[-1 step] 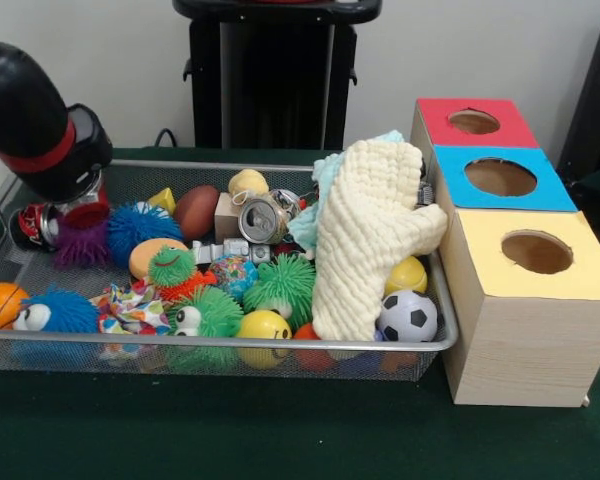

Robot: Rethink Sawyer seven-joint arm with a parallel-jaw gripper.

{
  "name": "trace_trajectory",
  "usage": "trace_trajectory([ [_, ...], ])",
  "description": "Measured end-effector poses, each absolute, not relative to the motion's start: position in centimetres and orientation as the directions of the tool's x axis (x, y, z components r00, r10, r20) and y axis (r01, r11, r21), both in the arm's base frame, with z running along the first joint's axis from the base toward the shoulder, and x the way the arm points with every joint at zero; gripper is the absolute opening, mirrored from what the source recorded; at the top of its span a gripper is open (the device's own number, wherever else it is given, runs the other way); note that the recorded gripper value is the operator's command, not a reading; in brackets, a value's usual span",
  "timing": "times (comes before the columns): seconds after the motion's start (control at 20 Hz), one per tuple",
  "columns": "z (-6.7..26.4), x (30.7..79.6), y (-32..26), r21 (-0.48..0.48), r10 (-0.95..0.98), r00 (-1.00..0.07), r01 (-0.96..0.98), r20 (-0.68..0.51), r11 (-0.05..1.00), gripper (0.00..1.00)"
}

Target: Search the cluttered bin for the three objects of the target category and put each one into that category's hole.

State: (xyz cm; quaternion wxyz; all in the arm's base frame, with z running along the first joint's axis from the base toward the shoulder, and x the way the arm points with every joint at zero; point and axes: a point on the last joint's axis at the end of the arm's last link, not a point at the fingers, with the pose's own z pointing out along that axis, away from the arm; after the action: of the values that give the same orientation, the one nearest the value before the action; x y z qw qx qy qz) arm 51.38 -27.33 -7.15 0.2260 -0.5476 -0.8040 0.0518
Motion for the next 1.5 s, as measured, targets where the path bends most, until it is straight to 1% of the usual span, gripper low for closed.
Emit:
trace_trajectory([
  [0.2,-6.5,51.0,-26.7,-0.229,0.918,-0.262,0.914,0.298,0.335,0.00],
  [0.25,-6.4,50.9,-26.5,-0.188,0.923,-0.239,0.934,0.301,0.303,0.00],
  [0.3,-6.4,50.7,-26.2,-0.129,0.931,-0.203,0.959,0.305,0.252,0.00],
  [0.35,-6.4,50.6,-26.2,-0.102,0.934,-0.186,0.969,0.306,0.227,0.00],
  [0.45,-6.4,50.7,-25.6,-0.009,0.941,-0.124,0.991,0.315,0.134,0.00],
  [0.7,-5.9,51.9,-24.1,0.170,0.938,0.004,0.983,0.347,-0.067,0.00],
  [0.85,-5.3,52.6,-23.4,0.213,0.928,0.041,0.969,0.370,-0.128,0.00],
  [0.9,-4.6,53.3,-22.4,0.236,0.916,0.052,0.959,0.397,-0.157,0.00],
  [0.95,-4.4,53.7,-21.9,0.242,0.911,0.053,0.956,0.410,-0.164,0.00],
  [1.2,-3.2,55.5,-18.8,0.269,0.882,0.036,0.946,0.470,-0.182,0.00],
  [1.3,-2.4,56.7,-15.7,0.287,0.859,0.008,0.941,0.511,-0.180,0.00],
  [1.5,-1.7,57.7,-11.5,0.313,0.841,-0.035,0.936,0.540,-0.161,0.00],
])
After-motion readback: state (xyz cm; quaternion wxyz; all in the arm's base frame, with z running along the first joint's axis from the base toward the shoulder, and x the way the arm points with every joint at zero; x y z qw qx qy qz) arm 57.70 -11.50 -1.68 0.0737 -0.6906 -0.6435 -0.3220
